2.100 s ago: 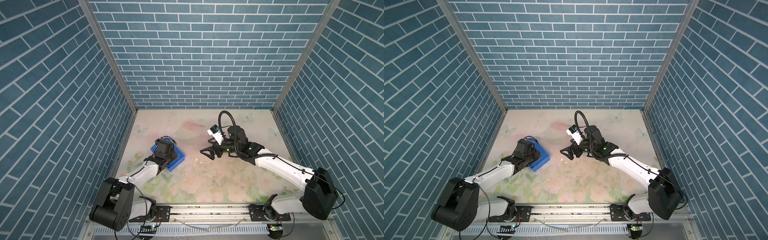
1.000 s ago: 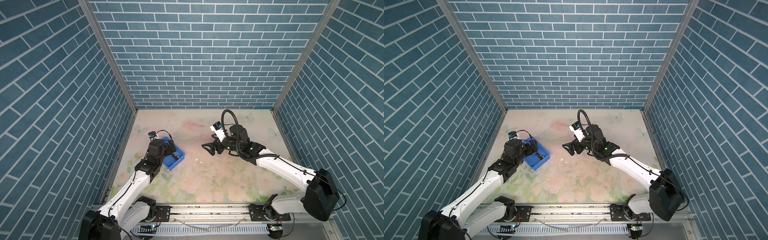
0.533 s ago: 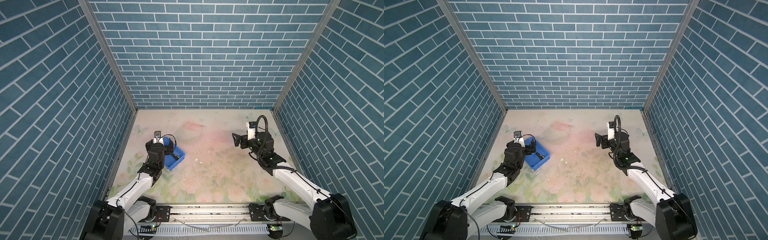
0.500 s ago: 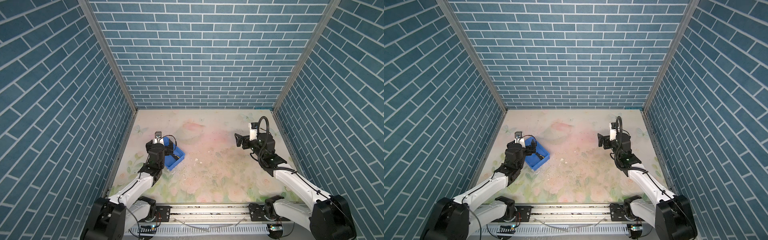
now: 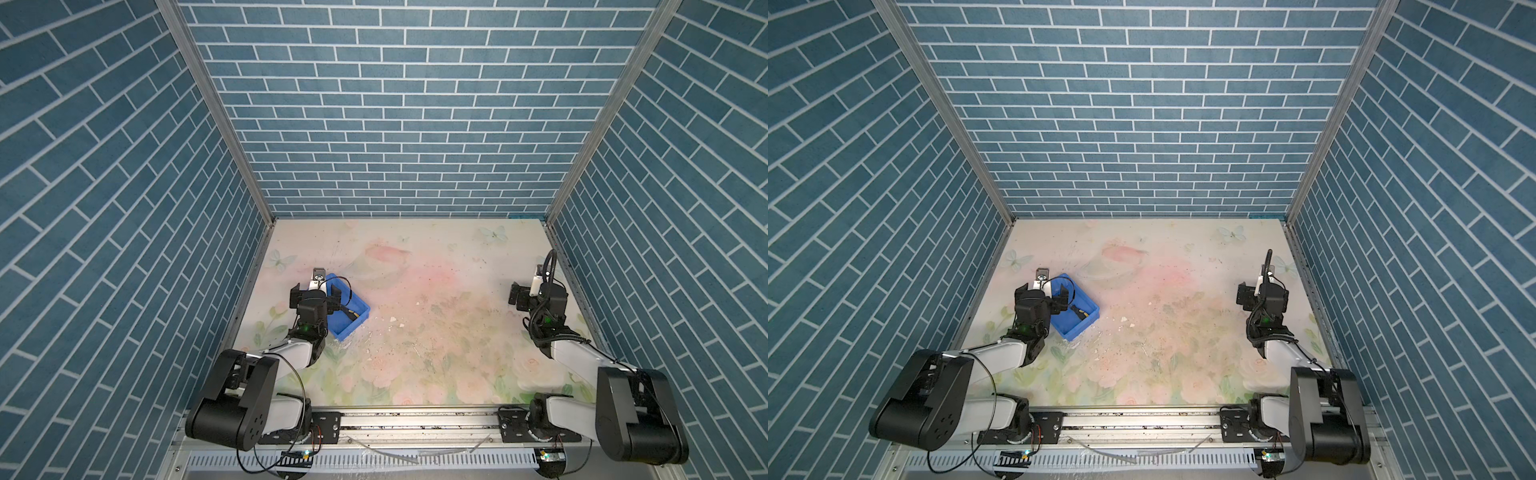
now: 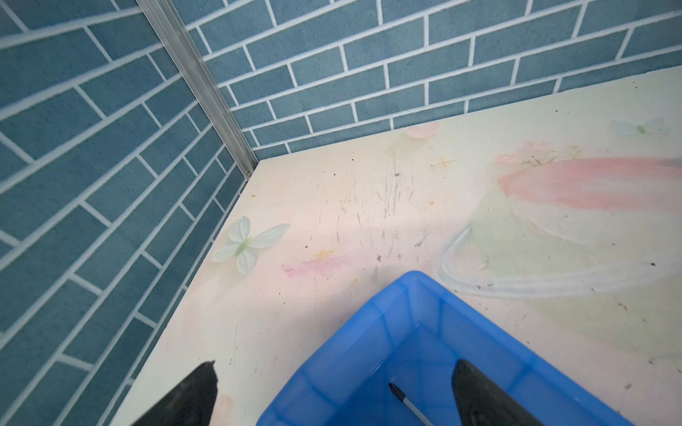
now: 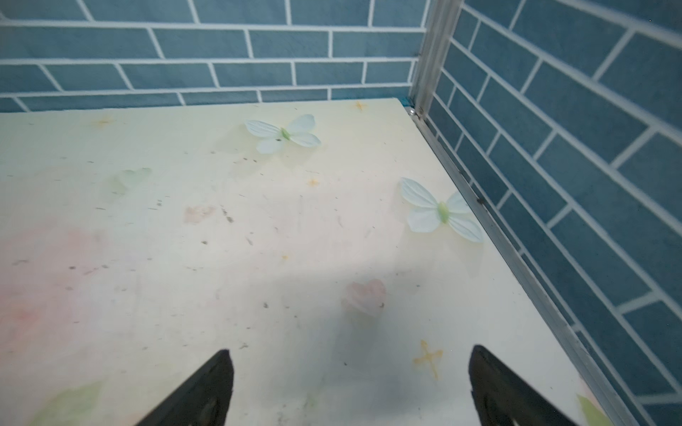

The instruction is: Put the screwdriver in the bin

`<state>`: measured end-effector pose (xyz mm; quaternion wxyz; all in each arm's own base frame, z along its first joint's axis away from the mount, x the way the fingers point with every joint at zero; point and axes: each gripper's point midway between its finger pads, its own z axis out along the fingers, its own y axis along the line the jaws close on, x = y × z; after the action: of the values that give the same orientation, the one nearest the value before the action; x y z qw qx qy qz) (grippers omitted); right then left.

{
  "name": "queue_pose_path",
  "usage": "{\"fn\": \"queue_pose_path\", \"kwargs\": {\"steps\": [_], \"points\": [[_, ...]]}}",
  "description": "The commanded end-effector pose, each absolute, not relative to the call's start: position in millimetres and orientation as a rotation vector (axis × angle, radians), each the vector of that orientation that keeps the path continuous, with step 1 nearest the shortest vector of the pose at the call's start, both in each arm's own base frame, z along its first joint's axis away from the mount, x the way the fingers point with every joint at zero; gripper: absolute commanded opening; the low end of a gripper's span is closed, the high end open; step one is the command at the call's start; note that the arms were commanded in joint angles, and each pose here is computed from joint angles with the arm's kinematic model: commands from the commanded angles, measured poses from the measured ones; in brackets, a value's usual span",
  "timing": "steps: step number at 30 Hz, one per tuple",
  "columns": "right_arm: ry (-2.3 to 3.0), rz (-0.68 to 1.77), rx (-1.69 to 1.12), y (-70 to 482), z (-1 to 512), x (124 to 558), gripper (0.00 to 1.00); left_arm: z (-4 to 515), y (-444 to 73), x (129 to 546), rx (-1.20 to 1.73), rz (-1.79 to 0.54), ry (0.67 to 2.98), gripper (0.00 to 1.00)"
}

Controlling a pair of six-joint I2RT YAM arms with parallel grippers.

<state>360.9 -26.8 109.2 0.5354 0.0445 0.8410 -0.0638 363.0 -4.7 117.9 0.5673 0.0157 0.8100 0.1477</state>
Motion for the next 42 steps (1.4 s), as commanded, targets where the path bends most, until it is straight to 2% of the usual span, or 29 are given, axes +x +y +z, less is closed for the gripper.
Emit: {"fn": "queue_pose_path", "kwargs": {"steps": [1, 11, 16, 24, 42], "points": [[1.908, -0.129, 0.166, -38, 117, 372, 0.99, 118, 1, 365, 0.020, 0.358, 1.953, 1.00], [1.868, -0.060, 0.172, -40, 94, 384, 0.99, 124, 3, 380, 0.013, 0.269, 1.871, 1.00], [1.873, -0.054, 0.165, -39, 94, 383, 0.98, 101, 17, 389, -0.049, 0.261, 1.852, 1.00], [1.913, -0.060, 0.165, -40, 91, 389, 0.98, 97, 28, 388, -0.112, 0.279, 1.892, 1.00], [1.919, -0.055, 0.156, -38, 91, 390, 0.95, 96, 18, 392, -0.052, 0.241, 1.905, 1.00]]}}
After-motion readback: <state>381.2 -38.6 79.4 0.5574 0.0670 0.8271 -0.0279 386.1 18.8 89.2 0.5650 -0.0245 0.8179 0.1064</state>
